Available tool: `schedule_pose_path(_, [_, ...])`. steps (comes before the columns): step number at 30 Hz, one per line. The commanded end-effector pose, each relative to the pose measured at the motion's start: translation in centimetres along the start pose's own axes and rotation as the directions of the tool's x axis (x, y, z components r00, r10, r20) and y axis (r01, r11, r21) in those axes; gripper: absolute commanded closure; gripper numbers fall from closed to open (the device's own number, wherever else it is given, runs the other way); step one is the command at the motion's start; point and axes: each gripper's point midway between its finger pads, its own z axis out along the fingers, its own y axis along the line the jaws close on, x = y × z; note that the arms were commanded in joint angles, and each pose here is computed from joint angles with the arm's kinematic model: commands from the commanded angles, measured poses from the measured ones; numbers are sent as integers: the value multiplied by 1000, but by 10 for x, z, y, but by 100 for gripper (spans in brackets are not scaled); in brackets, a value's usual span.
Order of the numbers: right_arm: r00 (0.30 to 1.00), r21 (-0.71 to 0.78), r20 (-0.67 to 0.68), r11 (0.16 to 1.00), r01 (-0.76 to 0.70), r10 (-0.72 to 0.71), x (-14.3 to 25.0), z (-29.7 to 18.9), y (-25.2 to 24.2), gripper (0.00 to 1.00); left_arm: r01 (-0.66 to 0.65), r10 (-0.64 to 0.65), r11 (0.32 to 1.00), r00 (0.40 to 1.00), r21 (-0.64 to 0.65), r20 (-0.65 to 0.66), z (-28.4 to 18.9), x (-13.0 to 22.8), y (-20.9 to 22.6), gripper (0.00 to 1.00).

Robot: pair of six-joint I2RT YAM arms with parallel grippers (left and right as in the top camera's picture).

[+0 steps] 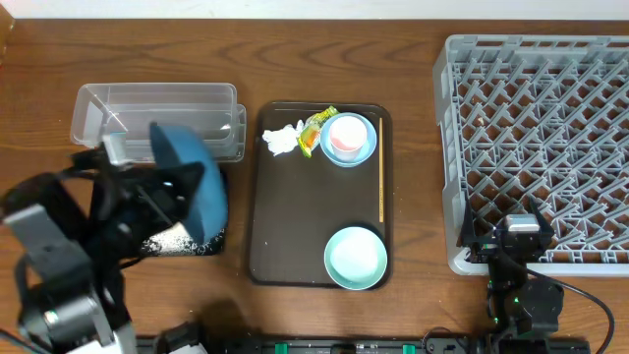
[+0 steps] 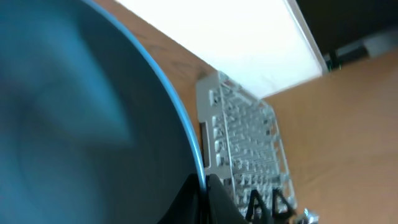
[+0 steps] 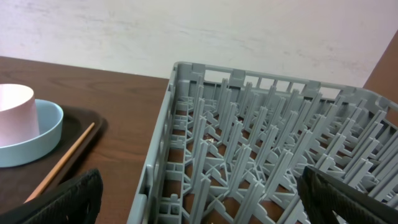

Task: Sort waste into correct bins and load items into the dishwasher rack
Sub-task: 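Carry the emptied blue plate back onto the brown tray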

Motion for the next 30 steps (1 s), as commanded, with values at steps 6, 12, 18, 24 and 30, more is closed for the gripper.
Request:
schedule_pose_path(6, [1000, -3, 1, 1000, -11, 11, 0, 0, 0, 1, -208, 204, 978, 974, -31, -102, 35, 30, -28, 94])
schedule_pose_path(12, [1000, -3, 1, 1000, -12, 12, 0, 0, 0, 1, -319, 282, 943, 915, -91, -287, 88, 75, -23, 94])
schedule_pose_path(18, [1000, -3, 1, 1000, -11, 11, 0, 0, 0, 1, -435, 319, 882, 835, -182, -449, 144, 130, -6, 94])
schedule_pose_path(24, [1000, -3, 1, 1000, -11, 11, 0, 0, 0, 1, -500, 322, 835, 782, -229, -535, 186, 164, 16, 94])
schedule_pose_path(30, [1000, -3, 1, 1000, -11, 11, 0, 0, 0, 1, -515, 278, 807, 764, -289, -583, 206, 178, 43, 94])
